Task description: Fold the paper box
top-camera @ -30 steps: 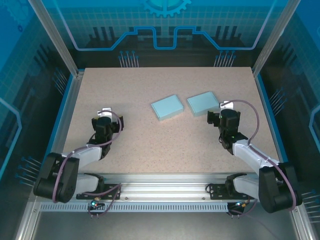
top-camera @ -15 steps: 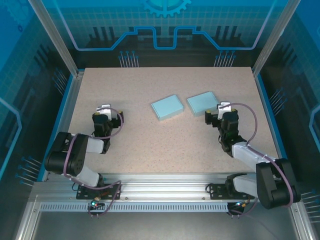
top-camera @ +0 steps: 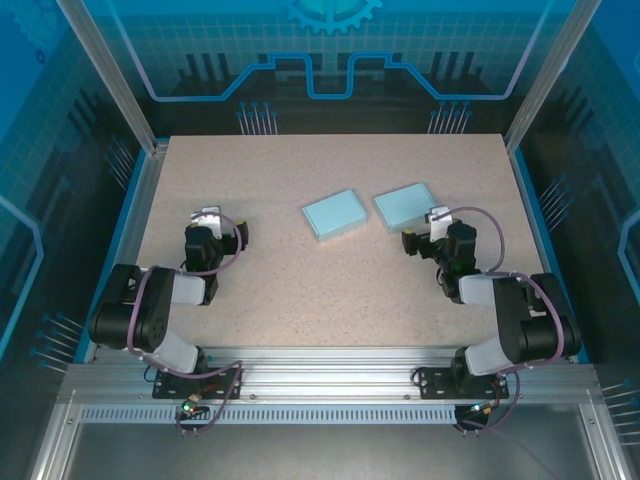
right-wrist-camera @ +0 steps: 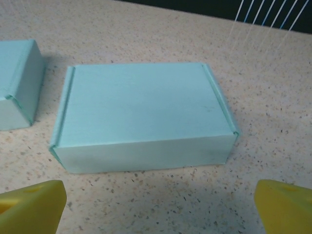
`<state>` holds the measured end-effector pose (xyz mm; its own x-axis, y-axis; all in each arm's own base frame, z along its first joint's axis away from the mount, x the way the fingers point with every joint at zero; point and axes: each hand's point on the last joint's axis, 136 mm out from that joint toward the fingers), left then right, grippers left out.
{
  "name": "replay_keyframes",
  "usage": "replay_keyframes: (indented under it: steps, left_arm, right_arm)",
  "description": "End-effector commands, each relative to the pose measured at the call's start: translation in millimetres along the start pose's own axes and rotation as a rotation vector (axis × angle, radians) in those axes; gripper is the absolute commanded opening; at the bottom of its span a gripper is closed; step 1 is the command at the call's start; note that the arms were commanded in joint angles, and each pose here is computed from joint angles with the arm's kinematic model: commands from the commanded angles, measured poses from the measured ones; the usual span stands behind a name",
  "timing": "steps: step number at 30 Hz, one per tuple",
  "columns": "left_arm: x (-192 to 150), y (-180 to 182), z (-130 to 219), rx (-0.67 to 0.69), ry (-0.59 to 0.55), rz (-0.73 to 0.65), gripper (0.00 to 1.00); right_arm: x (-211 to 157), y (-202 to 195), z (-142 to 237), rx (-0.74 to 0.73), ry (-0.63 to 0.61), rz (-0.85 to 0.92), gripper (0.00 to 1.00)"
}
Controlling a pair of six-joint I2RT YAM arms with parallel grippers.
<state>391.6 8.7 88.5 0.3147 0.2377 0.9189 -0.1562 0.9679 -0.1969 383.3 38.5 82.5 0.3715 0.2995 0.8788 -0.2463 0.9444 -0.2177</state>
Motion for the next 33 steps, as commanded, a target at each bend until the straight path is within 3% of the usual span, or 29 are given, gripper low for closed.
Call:
replay_keyframes:
  steps: [1,33]
  left_arm:
    - [8.4,-2.8,-2.4,-0.017,-0.018,0.020,0.99]
    - [5.6,-12.4,-3.3,-0.067,0.005,-0.001,0.99]
  right_arm:
    - [16.1,-7.9,-5.4,0.022,-0.055,-0.052,1.00]
    - [13.1,-10.0,-6.6,-0.006,-0.032,-0.051,1.00]
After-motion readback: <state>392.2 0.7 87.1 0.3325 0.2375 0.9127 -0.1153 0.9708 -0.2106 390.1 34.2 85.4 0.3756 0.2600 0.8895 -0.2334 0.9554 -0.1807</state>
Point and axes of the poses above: each hand's point on the last joint's axis, 136 mm out from that joint toward the fingers, its own z axis back along the fingers, its own y axis along the line the jaws close on, x = y × z, and after that the axes turned 9 degrees about z, right-handed
